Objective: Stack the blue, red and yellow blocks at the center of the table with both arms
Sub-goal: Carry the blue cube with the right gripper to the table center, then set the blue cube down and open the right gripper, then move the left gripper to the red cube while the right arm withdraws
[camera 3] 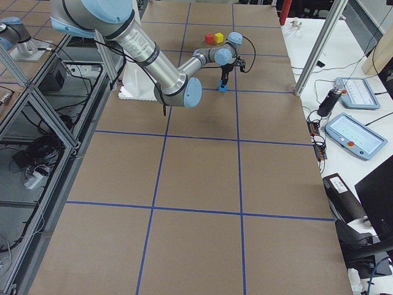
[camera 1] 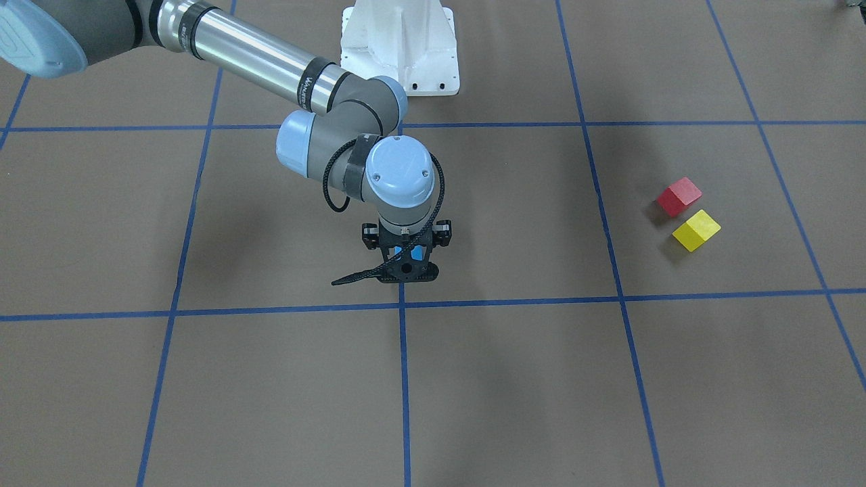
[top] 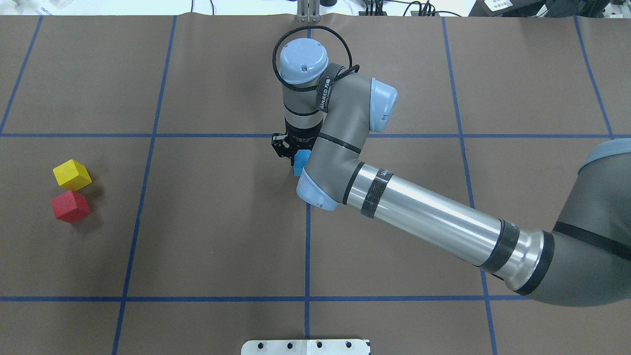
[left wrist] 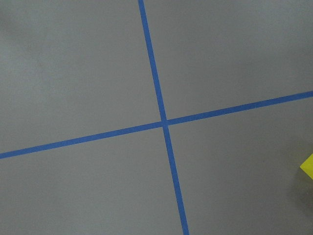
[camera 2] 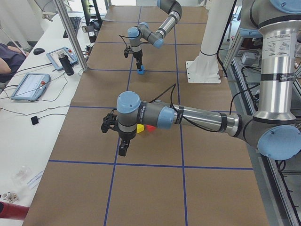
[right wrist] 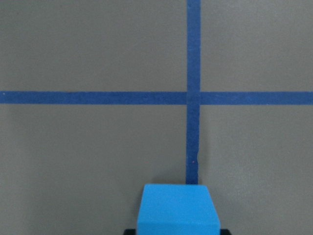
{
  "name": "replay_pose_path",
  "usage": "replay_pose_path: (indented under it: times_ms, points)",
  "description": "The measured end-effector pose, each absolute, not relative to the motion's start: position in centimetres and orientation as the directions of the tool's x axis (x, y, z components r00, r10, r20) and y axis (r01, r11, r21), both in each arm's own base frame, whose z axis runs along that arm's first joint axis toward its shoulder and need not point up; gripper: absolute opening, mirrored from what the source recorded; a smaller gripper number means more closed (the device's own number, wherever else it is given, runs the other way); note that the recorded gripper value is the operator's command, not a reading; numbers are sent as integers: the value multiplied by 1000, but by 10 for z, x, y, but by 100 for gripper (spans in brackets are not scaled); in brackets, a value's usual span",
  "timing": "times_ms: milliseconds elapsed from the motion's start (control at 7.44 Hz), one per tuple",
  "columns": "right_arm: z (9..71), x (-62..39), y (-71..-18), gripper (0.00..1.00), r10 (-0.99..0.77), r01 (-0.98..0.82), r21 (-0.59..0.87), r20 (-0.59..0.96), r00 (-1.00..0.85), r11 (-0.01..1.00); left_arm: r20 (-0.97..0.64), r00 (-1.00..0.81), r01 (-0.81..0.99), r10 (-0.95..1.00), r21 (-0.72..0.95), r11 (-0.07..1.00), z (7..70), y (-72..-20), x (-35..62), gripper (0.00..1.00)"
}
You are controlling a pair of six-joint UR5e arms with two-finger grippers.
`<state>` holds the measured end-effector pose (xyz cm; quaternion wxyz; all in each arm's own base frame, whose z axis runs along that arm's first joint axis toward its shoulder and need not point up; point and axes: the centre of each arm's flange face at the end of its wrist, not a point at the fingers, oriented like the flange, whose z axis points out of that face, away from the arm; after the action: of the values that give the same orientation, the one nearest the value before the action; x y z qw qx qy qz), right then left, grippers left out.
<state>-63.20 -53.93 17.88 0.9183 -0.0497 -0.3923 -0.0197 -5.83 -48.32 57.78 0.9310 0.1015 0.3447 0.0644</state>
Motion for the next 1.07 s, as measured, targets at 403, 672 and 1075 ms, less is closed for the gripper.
replay_pose_path:
  times_ms: [403,672,1075]
  points:
    - [162,-597,-558,99,11,42,-52,745,667,998,-630,752,-46,192,241,969,561,-495,-48,100]
    - [183,-524,-585,99,14,6,-25,740,672,1000,-682,731,73,33,126,989,515,-506,13,100]
    - [266,-404,-631,99,-86,53,69,703,706,996,-720,671,230,-178,-26,973,470,-462,110,100]
